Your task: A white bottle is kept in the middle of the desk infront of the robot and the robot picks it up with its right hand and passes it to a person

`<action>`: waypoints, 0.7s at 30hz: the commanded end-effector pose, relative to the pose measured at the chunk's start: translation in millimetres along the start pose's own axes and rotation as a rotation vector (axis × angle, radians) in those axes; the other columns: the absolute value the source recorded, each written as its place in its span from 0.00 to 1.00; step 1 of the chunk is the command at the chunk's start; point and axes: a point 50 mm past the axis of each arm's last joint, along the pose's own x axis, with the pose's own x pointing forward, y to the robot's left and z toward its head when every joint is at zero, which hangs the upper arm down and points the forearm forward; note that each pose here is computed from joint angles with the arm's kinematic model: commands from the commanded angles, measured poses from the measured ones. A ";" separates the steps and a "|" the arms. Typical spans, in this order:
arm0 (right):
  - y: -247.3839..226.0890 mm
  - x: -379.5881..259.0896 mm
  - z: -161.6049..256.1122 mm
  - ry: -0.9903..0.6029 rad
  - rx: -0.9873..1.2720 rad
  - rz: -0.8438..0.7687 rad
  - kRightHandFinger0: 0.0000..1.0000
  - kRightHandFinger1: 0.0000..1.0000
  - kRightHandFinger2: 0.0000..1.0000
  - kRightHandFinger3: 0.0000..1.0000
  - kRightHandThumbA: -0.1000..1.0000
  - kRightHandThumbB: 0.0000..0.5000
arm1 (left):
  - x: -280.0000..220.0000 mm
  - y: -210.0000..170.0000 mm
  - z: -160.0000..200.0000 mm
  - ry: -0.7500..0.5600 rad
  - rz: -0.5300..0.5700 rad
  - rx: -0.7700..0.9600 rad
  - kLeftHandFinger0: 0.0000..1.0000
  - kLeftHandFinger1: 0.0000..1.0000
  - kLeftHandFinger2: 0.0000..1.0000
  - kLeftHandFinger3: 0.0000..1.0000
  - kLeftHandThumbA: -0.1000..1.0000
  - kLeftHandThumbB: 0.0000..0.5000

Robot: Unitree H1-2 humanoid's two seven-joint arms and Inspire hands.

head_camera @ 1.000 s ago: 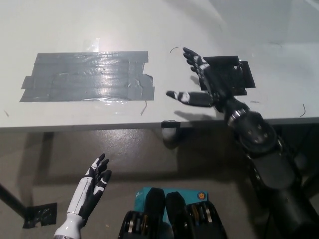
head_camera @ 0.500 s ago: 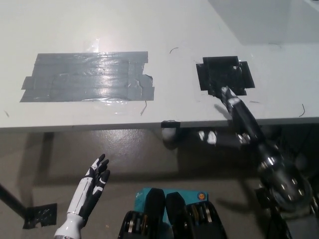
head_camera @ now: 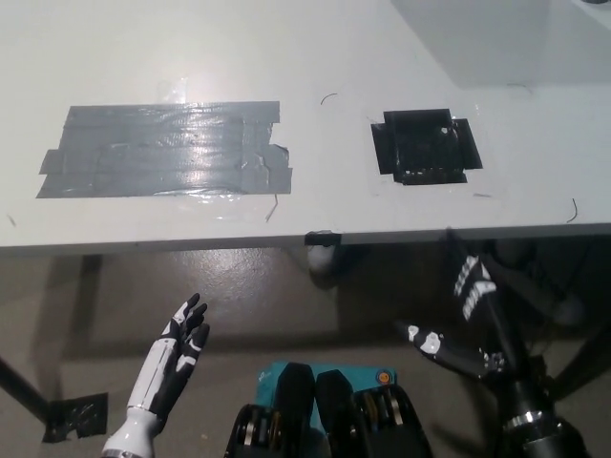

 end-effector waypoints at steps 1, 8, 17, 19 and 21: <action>-6.5 11.2 -9.3 -0.060 0.027 -0.051 1.00 1.00 1.00 1.00 0.93 0.19 | 4.4 6.5 5.8 -0.033 0.014 -0.001 0.99 1.00 1.00 1.00 0.85 0.13; -11.9 13.1 -26.4 -0.015 -0.017 -0.022 1.00 1.00 1.00 1.00 0.95 0.25 | 6.2 7.6 8.5 -0.025 0.017 0.009 0.98 1.00 1.00 1.00 0.80 0.12; -13.5 11.0 -29.2 0.000 -0.045 -0.004 1.00 1.00 1.00 1.00 0.95 0.29 | 8.4 6.7 8.8 -0.026 0.006 0.010 0.97 1.00 1.00 1.00 0.80 0.10; -13.9 10.5 -30.9 0.007 -0.047 -0.002 1.00 1.00 1.00 1.00 0.95 0.30 | 7.8 6.6 8.8 -0.026 0.004 0.010 0.97 1.00 1.00 1.00 0.80 0.11; -14.1 8.0 -33.2 0.015 -0.042 -0.002 1.00 1.00 1.00 1.00 0.95 0.29 | 5.7 5.9 8.0 -0.020 0.005 0.011 0.96 1.00 1.00 1.00 0.83 0.11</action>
